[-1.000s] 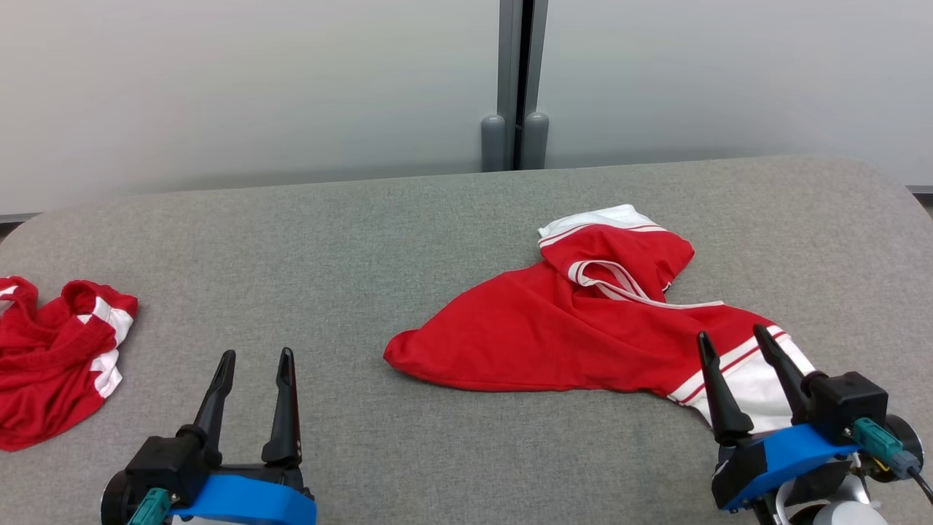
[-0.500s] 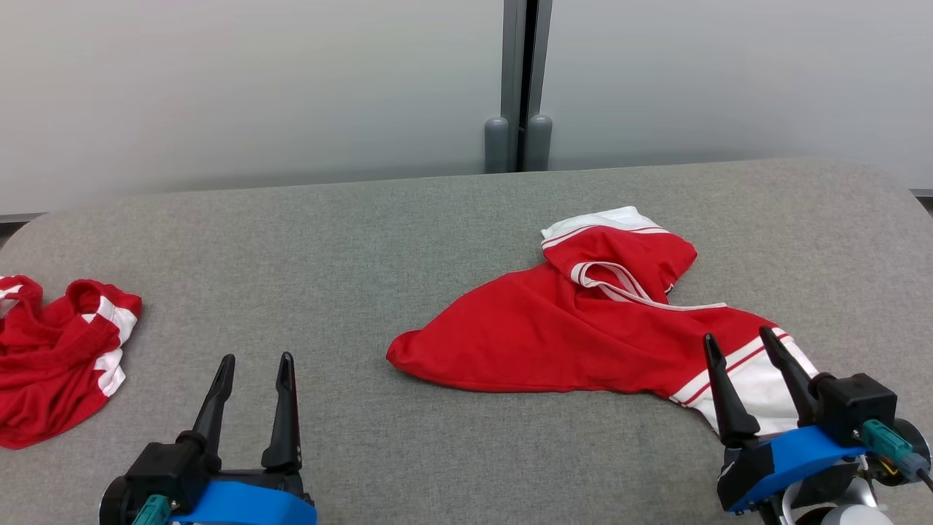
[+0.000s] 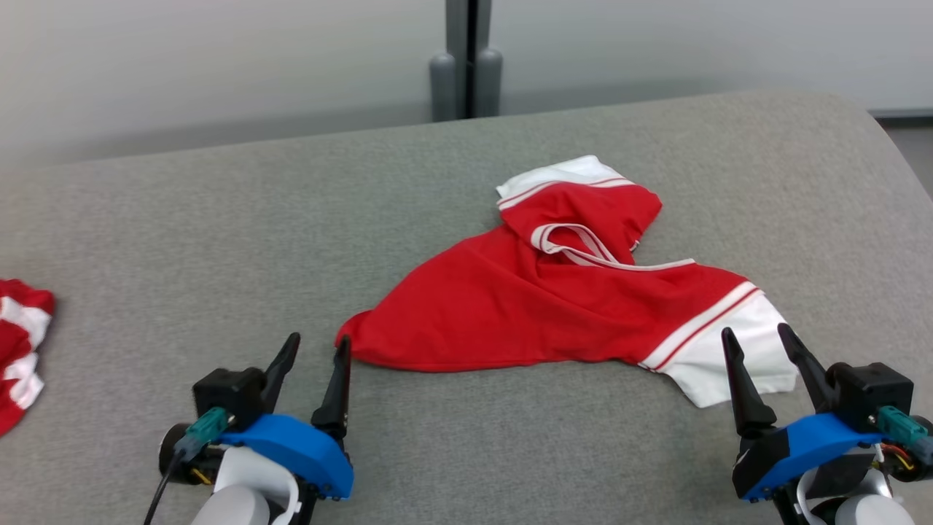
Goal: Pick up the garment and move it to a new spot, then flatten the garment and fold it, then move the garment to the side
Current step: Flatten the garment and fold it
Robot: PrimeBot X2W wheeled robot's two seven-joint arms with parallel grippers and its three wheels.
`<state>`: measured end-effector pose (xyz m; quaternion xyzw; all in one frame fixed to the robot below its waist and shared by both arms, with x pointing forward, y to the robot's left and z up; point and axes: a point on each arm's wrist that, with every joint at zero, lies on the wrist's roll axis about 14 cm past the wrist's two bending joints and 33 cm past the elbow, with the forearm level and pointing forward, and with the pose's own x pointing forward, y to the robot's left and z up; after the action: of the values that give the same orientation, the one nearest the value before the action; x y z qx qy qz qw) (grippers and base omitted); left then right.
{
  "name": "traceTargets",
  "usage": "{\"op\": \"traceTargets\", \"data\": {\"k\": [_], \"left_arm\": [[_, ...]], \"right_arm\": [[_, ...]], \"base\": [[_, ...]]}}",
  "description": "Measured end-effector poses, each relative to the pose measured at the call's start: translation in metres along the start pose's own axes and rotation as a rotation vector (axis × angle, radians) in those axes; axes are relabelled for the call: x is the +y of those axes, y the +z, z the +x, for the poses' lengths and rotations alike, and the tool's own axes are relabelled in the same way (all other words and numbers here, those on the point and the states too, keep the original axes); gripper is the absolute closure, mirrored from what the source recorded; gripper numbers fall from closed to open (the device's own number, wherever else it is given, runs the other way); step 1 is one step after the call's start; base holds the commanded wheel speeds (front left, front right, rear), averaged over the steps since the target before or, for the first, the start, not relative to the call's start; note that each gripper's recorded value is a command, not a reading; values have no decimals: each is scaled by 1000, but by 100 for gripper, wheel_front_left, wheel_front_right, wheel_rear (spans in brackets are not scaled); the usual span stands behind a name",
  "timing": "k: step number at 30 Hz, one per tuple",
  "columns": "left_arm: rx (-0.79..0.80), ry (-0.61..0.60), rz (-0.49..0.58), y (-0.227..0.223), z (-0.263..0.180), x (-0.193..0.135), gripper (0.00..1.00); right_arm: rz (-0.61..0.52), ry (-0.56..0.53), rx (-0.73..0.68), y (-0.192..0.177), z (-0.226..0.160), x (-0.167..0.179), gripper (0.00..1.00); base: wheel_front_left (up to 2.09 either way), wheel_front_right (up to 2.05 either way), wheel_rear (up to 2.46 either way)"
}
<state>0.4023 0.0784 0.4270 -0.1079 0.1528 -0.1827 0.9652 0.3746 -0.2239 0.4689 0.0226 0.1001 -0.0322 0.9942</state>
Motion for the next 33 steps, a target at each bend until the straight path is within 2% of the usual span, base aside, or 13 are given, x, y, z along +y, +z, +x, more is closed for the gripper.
{"op": "traceTargets", "data": {"k": [4,11,12,13,26,31,32,33], "left_arm": [[87,-44,-10,-22,21,-10,0],[216,45,-19,-53,40,11,0],[217,46,-21,-54,42,11,73],[221,46,-24,-55,44,11,100],[242,17,-36,-64,50,9,100],[242,12,-34,-65,51,10,100],[242,12,-35,-65,51,10,100],[241,12,-35,-65,51,10,100]], "right_arm": [[12,-43,31,-11,1,-14,0],[56,-84,117,-38,0,-27,0],[61,-91,128,-41,0,-29,0],[66,-101,144,-46,0,-32,0],[44,-206,339,-95,10,-66,0],[53,-182,371,-107,23,-58,0],[56,-180,381,-109,24,-57,70],[54,-174,390,-111,26,-55,100]], "base": [[0,0,0],[0,0,0],[0,0,0],[0,0,0],[0,0,0],[0,0,0],[0,0,0],[0,0,0]]}}
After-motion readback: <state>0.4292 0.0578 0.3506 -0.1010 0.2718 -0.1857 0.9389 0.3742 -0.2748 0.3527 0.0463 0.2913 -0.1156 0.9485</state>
